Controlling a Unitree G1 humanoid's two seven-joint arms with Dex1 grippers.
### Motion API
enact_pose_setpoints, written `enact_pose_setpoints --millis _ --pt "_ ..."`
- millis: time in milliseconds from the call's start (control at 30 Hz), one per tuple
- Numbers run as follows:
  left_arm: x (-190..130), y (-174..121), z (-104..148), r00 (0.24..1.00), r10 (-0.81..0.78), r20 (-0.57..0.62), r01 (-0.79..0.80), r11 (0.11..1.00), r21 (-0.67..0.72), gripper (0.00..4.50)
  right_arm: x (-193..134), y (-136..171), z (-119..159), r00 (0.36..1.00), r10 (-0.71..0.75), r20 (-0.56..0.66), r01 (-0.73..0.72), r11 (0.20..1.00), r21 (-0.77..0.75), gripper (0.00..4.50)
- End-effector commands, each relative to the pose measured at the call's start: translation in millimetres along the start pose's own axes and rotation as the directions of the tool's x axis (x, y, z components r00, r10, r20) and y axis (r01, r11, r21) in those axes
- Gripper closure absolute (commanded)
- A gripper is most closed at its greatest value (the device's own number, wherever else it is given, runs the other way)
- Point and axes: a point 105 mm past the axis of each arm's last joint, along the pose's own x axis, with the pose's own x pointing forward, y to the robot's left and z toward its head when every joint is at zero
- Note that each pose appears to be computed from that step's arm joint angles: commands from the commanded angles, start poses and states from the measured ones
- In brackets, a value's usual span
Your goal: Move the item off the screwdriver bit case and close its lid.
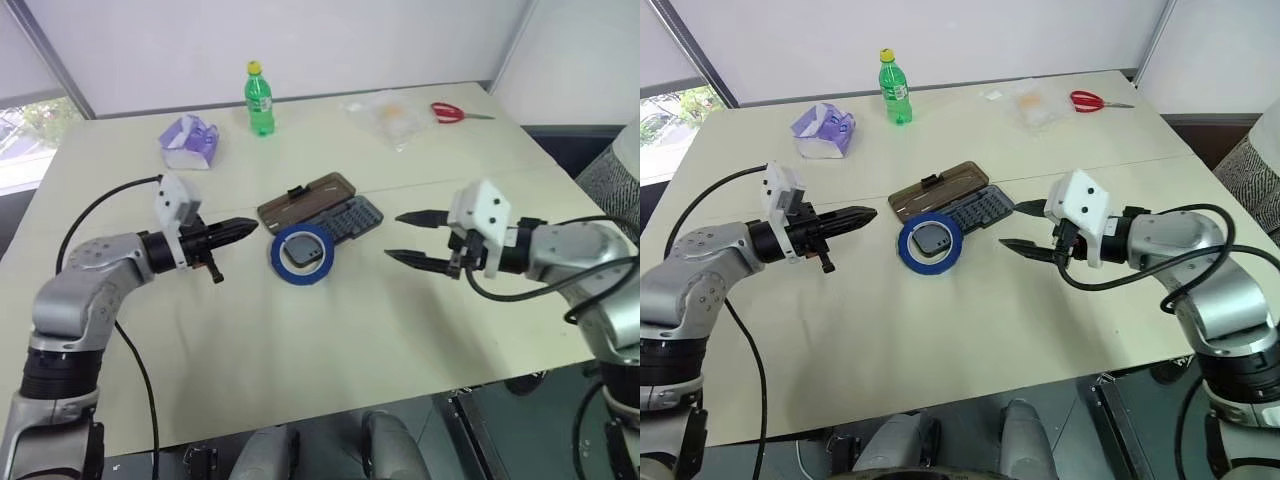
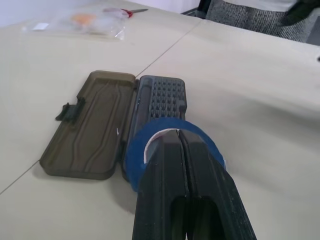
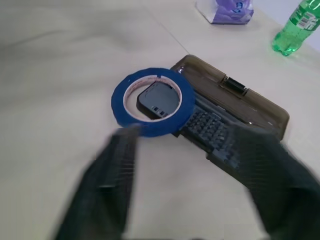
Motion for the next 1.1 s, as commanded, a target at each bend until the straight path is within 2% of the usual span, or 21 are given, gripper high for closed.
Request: enact_pose_setpoints --millis 33,133,233,367,600,767,1100 --pt "5.3 -3.3 10.0 1.000 0.003 0.023 -0.004 0.999 0.045 4.50 13.5 -6.9 0.2 0.997 -0.074 0.008 0.074 0.996 0.045 0.02" --pt "8.2 -5.5 6.3 1.000 0.013 0.026 -0.014 0.999 0.038 4.50 33.6 -2.0 -13.6 0.994 -0.108 -0.024 0.110 0.968 0.226 0.02" --pt "10.1 -4.5 3.0 0.999 0.036 0.028 -0.037 0.999 0.030 4.50 56.1 13.1 -24.2 0.995 -0.086 -0.052 0.100 0.907 0.409 0.02" --pt "8.9 -3.0 1.6 0.998 0.051 0.027 -0.052 0.998 0.028 4.50 75.4 19.0 -34.0 0.990 -0.097 -0.103 0.138 0.818 0.558 0.02" --pt "4.2 -0.5 -0.2 0.997 0.072 0.014 -0.072 0.997 0.037 4.50 94.8 30.3 -36.9 0.990 -0.049 -0.134 0.123 0.764 0.634 0.02" --pt "2.2 0.3 -1.0 0.997 0.080 0.012 -0.080 0.996 0.039 4.50 108.9 30.2 -45.9 0.982 -0.048 -0.183 0.156 0.757 0.635 0.02" --pt "-2.9 0.4 -5.9 0.995 0.096 -0.002 -0.096 0.994 0.049 4.50 128.0 29.0 -49.5 0.982 -0.042 -0.184 0.156 0.729 0.667 0.02"
